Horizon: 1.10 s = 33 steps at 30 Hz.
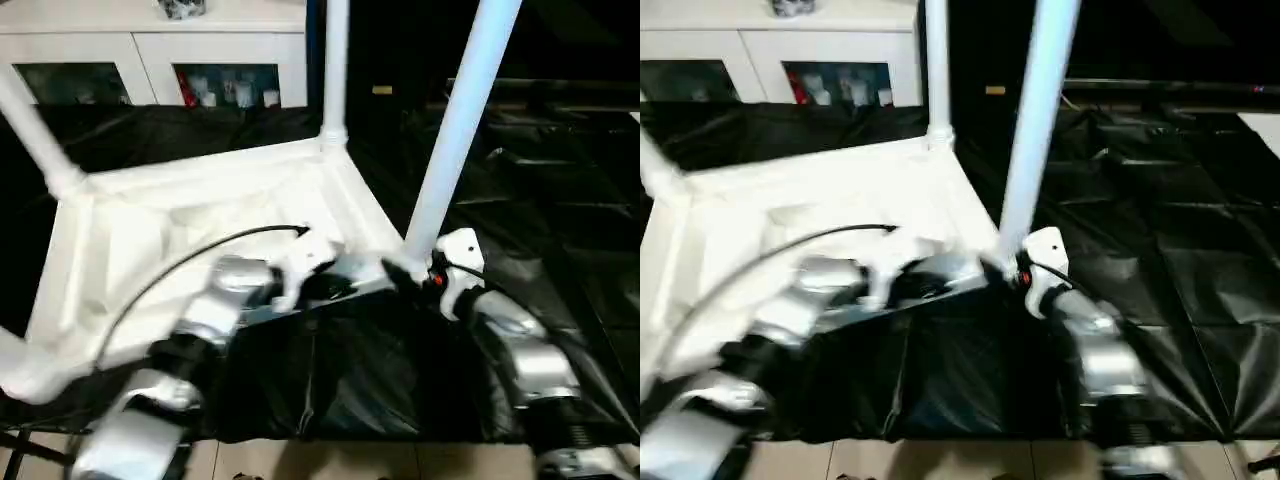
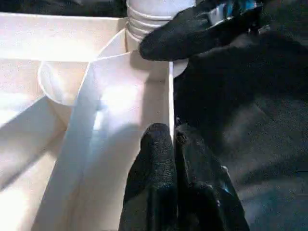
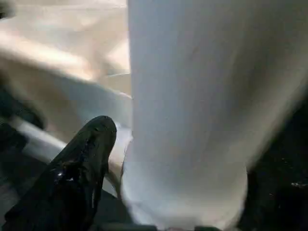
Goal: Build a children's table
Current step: Rotate leg to tighten
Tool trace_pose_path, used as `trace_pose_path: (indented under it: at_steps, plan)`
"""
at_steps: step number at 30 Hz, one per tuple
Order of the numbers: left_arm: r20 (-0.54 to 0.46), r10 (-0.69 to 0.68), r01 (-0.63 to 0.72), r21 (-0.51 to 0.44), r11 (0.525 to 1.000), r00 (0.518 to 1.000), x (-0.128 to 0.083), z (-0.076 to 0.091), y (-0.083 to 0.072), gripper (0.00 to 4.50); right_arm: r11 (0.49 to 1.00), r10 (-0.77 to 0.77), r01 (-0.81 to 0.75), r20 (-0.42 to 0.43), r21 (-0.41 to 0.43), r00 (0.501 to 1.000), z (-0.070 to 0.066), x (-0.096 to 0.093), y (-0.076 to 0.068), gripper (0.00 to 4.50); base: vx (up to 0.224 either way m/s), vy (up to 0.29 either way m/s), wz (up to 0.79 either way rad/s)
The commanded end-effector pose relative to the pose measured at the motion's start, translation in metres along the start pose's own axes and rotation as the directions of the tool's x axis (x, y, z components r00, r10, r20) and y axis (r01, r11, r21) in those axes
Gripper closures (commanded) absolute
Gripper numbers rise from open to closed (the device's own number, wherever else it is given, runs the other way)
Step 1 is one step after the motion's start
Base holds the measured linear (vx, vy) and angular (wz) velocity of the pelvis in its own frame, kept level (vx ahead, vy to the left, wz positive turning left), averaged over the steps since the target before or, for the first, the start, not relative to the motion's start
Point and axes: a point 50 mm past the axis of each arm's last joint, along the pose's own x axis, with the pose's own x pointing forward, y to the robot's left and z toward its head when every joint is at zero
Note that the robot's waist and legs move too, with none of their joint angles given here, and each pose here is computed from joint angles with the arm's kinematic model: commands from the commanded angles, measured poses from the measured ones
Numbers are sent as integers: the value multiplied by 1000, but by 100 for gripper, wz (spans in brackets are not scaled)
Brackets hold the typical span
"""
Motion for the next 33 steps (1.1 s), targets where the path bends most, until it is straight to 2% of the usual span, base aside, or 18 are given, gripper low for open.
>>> trace_pose_path:
  at_steps: [1, 4, 10, 12, 15, 17, 23, 25, 28, 29, 31, 33]
  plan:
    - [19, -108, 108, -6, 994, 994, 8, -5, -12, 450, 988, 152, -153, -43, -12, 987, -8, 4, 18, 74, 0, 0, 0]
    - [-21, -147, 147, 4, 989, 989, -6, -11, -9, 450, 957, 279, -285, -93, -55, 956, -9, -7, 13, 74, 0, 0, 0]
    - [-59, -219, 221, 15, 975, 974, -18, -15, -9, 450, 917, 382, -394, -143, -63, 913, -9, -18, 4, 74, 0, 0, 0]
    - [-66, -245, 247, 17, 969, 967, -22, -16, -9, 450, 907, 403, -415, -149, -64, 903, -9, -20, 2, 106, 0, 0, 0]
    - [-84, -260, 263, 26, 965, 962, -24, -17, -9, 450, 902, 415, -427, -152, -61, 897, -7, -21, -1, 109, 0, 0, 0]
    - [-99, -275, 279, 29, 960, 956, -26, -18, -8, 450, 888, 442, -456, -162, -61, 882, -4, -19, -5, 143, 0, 0, 0]
    - [-99, -286, 289, 26, 957, 953, -26, -18, -8, 450, 868, 481, -494, -162, -52, 862, -2, -15, -3, 171, 0, 0, 0]
    - [-87, -262, 264, 17, 964, 961, -26, -18, -7, 450, 873, 475, -485, -148, -39, 867, -4, -14, 0, 171, 0, 0, 0]
    - [-58, -184, 184, -6, 983, 981, -21, -16, -3, 450, 906, 420, -423, -99, -3, 902, -8, -8, 6, 174, 0, 0, 0]
    - [-57, -132, 131, -16, 991, 990, -16, -14, 0, 450, 934, 356, -356, -81, 16, 931, -10, -3, 10, 175, 0, 0, 0]
    - [-57, -109, 108, -17, 994, 992, -14, -14, 1, 450, 949, 315, -314, -80, 25, 946, -12, -1, 10, 176, 0, 0, 0]
    - [-28, -25, 24, -41, 999, 999, -2, -8, 2, 450, 982, 182, -177, -71, 73, 981, -18, 8, 15, 176, 0, 0, 0]
